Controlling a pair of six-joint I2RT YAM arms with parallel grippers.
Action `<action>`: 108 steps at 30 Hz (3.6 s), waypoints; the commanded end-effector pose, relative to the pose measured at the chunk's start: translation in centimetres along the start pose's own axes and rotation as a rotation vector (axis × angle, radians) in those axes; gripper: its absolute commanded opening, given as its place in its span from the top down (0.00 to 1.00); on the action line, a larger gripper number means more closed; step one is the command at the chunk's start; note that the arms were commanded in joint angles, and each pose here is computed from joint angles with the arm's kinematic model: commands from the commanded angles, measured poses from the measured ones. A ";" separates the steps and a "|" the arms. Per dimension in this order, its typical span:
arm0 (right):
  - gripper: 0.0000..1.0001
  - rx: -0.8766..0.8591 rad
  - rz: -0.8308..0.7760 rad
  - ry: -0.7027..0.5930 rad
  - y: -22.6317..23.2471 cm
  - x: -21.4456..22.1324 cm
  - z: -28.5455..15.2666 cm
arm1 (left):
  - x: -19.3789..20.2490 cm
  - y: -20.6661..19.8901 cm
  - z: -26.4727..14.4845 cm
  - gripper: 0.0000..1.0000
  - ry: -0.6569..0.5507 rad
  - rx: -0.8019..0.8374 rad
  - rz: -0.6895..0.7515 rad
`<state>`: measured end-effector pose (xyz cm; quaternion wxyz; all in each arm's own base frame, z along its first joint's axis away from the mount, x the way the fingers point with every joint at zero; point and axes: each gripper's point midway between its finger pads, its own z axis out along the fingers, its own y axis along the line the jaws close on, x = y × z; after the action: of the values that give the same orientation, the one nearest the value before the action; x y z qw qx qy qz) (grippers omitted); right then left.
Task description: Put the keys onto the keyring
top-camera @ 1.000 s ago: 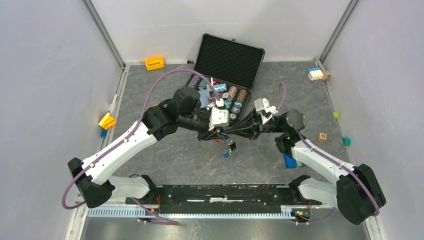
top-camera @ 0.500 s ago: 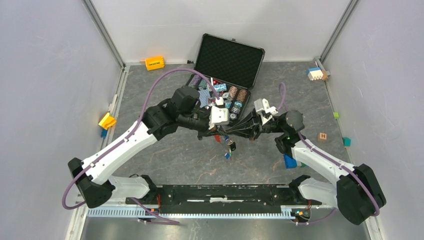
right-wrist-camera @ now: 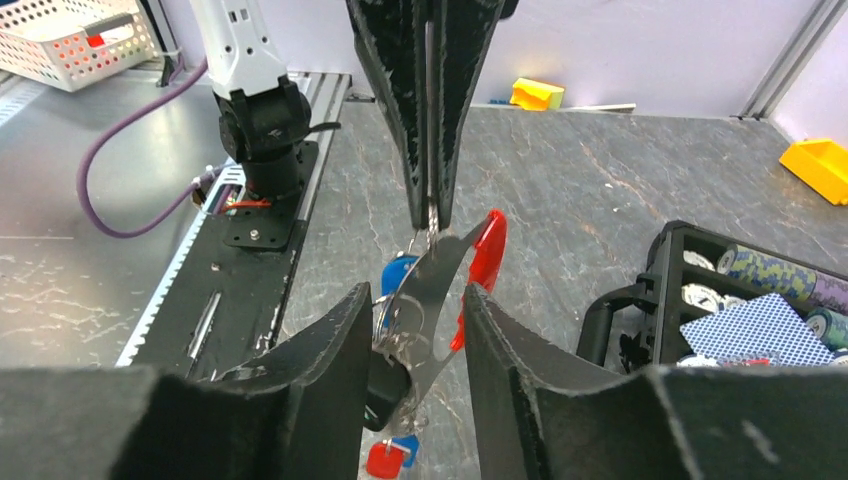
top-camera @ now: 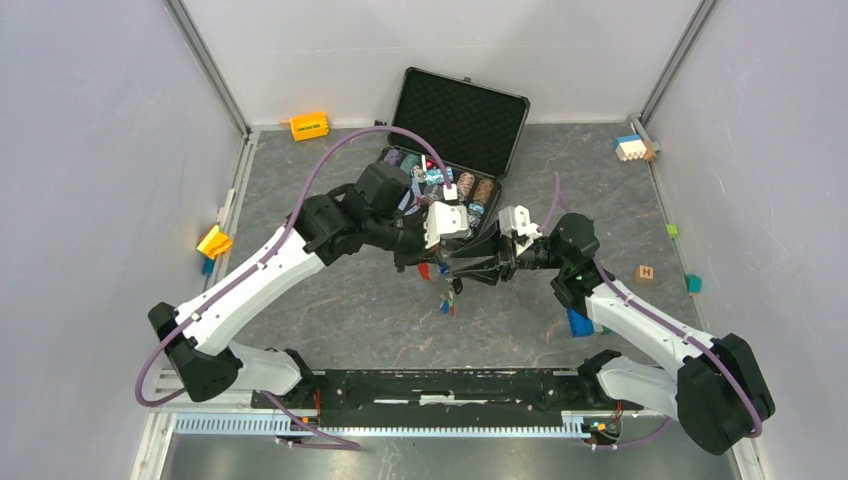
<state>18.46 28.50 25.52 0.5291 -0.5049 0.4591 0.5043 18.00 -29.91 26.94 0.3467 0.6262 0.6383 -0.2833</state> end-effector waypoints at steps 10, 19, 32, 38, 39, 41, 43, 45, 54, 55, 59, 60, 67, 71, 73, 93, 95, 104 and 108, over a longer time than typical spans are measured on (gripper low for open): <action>0.54 0.028 -0.071 0.003 -0.7 -0.9 -0.1 | 0.4 1.2 -2.3 0.98 0.169 -0.113 -0.155; 0.51 0.080 -0.089 0.026 -1.7 -0.5 -0.3 | 1.1 2.8 -1.8 0.98 0.270 -0.213 -0.296; 0.51 0.111 -0.085 0.051 -2.7 0.2 -0.5 | 3.2 2.7 -0.7 0.98 0.412 -0.208 -0.395; 0.52 0.065 -0.065 0.010 -2.0 -0.3 -0.2 | 2.2 1.1 -0.5 0.98 0.386 -0.089 -0.386; 0.52 0.054 -0.051 0.000 -1.7 -0.4 -0.1 | 1.9 0.8 -0.4 0.98 0.373 -0.067 -0.378; 0.53 0.041 -0.042 -0.025 -1.5 -0.8 -0.1 | 1.3 0.4 -0.3 0.98 0.352 -0.033 -0.366; 0.55 0.033 -0.033 -0.051 -1.2 -1.3 -0.1 | 1.0 0.0 -0.2 0.98 0.339 -0.005 -0.353; 0.58 0.016 -0.020 -0.078 -0.8 -1.8 -0.1 | 0.6 -0.4 -0.1 0.98 0.324 0.015 -0.344; 0.62 -0.026 0.056 -0.146 0.3 -2.3 -0.1 | -0.5 -1.4 0.2 0.98 0.281 0.058 -0.320; 0.63 -0.032 0.056 -0.156 0.5 -2.5 -0.1 | -0.6 -1.5 0.2 0.98 0.279 0.061 -0.320; 0.63 -0.053 0.083 -0.168 0.8 -2.5 0.0 | -0.8 -1.9 0.3 0.98 0.278 0.070 -0.316; 0.63 -0.053 0.086 -0.167 0.8 -2.4 0.0 | -0.8 -1.9 0.3 0.98 0.276 0.071 -0.314; 0.65 -0.067 0.108 -0.151 1.1 -1.5 0.3 | -1.1 -2.1 0.3 0.98 0.263 0.072 -0.303; 0.67 -0.070 0.122 -0.132 1.0 -0.7 0.6 | -1.1 -2.2 0.3 0.98 0.265 0.076 -0.298; 0.68 -0.073 0.127 -0.129 1.0 -0.6 0.7 | -1.1 -2.3 0.3 0.98 0.263 0.077 -0.293; 0.77 -0.096 0.124 -0.095 1.3 0.2 1.4 | -1.0 -2.3 0.5 0.98 0.262 0.069 -0.276; 0.79 -0.096 0.121 -0.097 1.3 0.1 1.4 | -0.9 -2.3 0.6 0.98 0.266 0.071 -0.278; 0.84 -0.097 0.107 -0.101 1.4 -0.3 1.4 | -0.4 -2.5 0.8 0.98 0.278 0.080 -0.280; 0.90 -0.098 0.107 -0.101 1.4 -0.3 1.4 | -0.6 -2.4 0.8 0.98 0.272 0.079 -0.278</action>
<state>17.06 29.72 24.47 0.4808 -0.4682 0.4552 0.5852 15.76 -30.14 24.96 0.1512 0.5588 0.7779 -0.2443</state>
